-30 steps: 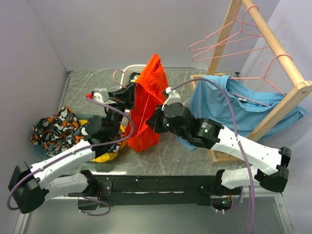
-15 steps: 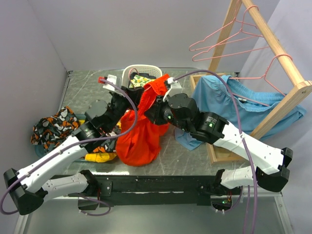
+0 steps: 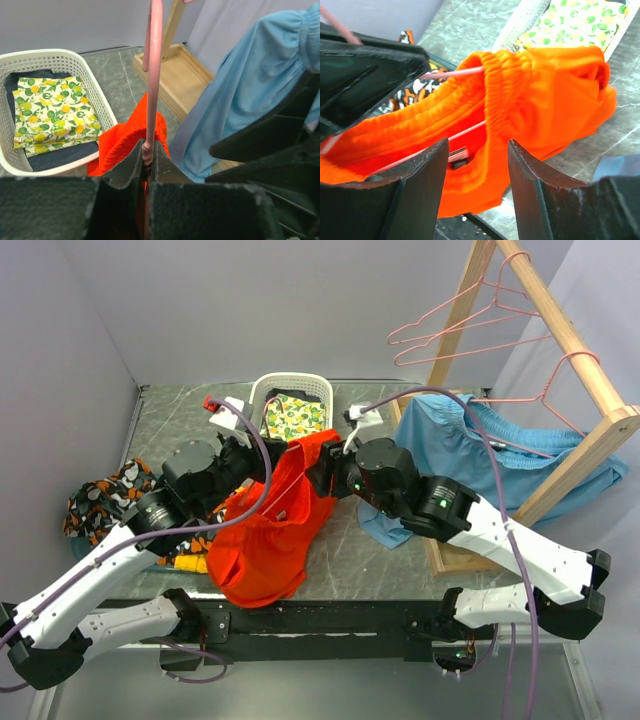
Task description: Place the shorts on the hanger
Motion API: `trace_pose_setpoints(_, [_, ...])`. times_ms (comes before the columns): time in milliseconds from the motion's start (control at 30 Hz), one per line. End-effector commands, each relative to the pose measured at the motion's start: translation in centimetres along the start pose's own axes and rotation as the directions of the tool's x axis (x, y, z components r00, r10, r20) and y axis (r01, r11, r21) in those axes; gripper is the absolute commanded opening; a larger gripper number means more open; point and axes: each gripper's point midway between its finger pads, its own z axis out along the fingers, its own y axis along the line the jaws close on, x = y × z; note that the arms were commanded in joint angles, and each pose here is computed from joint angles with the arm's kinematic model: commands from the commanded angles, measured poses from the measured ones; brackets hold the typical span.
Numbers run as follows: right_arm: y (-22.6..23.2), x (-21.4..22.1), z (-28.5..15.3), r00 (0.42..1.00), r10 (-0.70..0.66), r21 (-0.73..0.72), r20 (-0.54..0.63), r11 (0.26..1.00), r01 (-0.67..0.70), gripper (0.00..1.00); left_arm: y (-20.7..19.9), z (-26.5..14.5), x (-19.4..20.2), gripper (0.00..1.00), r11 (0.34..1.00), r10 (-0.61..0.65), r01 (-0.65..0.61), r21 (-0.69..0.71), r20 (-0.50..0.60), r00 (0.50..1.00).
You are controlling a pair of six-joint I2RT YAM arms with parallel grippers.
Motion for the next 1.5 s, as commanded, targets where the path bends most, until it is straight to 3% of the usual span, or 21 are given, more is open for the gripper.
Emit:
trace_pose_setpoints(0, [0.1,1.3,2.1,0.996,-0.085,0.022,-0.029,0.996,0.085,0.55,-1.4,-1.8,-3.3,0.01,0.997,-0.034,0.029,0.066,0.075,0.997])
trace_pose_setpoints(200, [-0.1,3.1,4.7,0.99,-0.117,0.06,-0.079,0.991,0.122,0.51,-1.6,-2.1,-3.3,0.01,0.997,-0.026,0.021,0.078,0.067,0.997])
trace_pose_setpoints(300, [-2.0,1.5,5.2,0.992,-0.106,0.178,-0.067,0.977,0.116,0.26,-1.5,-2.4,-3.0,0.01,0.997,-0.024,0.019,0.076,0.061,0.998])
trace_pose_setpoints(333, [-2.5,0.2,5.0,0.995,-0.09,0.199,-0.047,0.975,0.098,0.12,-1.4,-2.5,-2.8,0.01,0.997,-0.022,0.017,0.079,0.059,0.998])
trace_pose_setpoints(433, [-5.4,-2.7,4.6,1.0,-0.03,0.236,-0.006,0.971,0.031,0.03,-1.6,-2.8,-2.3,0.01,0.995,-0.019,0.014,0.099,0.048,0.999])
trace_pose_setpoints(600, [-5.1,-4.2,4.4,1.0,-0.016,0.218,0.006,0.976,0.014,0.06,-2.2,-2.5,-1.2,0.01,0.99,-0.01,0.008,0.141,0.015,1.0])
trace_pose_setpoints(700, [-4.5,-3.0,4.8,0.999,-0.011,0.186,-0.032,0.982,0.017,0.22,-2.6,-2.4,-0.9,0.01,0.987,-0.008,0.006,0.16,0.012,1.0])
trace_pose_setpoints(733, [-4.1,-2.9,4.2,1.0,-0.009,0.167,-0.029,0.986,0.014,0.35,-2.5,-2.4,-0.9,0.01,0.987,-0.009,0.006,0.159,0.017,1.0])
trace_pose_setpoints(800, [-3.3,-3.2,2.8,1.0,0.0,0.123,0.001,0.992,0.0,0.51,-2.3,-2.4,-0.9,0.01,0.989,-0.015,0.011,0.147,0.022,1.0])
trace_pose_setpoints(833, [-2.9,-3.5,2.1,1.0,0.002,0.101,0.013,0.995,-0.003,0.54,-1.9,-2.3,-1.0,0.01,0.991,-0.018,0.014,0.13,0.034,0.999])
trace_pose_setpoints(933, [-0.8,-5.5,-0.5,0.995,0.045,-0.004,0.087,0.999,-0.044,0.56,-1.9,-2.2,-0.9,0.01,0.992,-0.03,0.025,0.127,0.037,0.999])
trace_pose_setpoints(1033, [2.2,-7.7,-2.4,0.979,0.134,-0.173,0.152,0.979,-0.108,0.52,-1.9,-2.0,-0.7,0.01,0.991,-0.041,0.036,0.128,0.038,0.998])
trace_pose_setpoints(1167, [5.5,-9.4,-3.1,0.953,0.262,-0.332,0.152,0.922,-0.2,0.49,-1.8,-1.7,-0.9,0.01,0.992,-0.044,0.037,0.121,0.055,0.997])
trace_pose_setpoints(1333, [7.4,-9.2,-2.2,0.945,0.301,-0.361,0.127,0.902,-0.238,0.47,-1.3,-1.2,-2.0,0.01,0.996,-0.055,0.047,0.082,0.097,0.994])
trace_pose_setpoints(1467, [8.7,-6.6,-3.1,0.944,0.321,-0.385,0.074,0.883,-0.27,0.47,-0.6,-0.8,-4.1,0.01,0.997,-0.074,0.071,0.024,0.158,0.985])
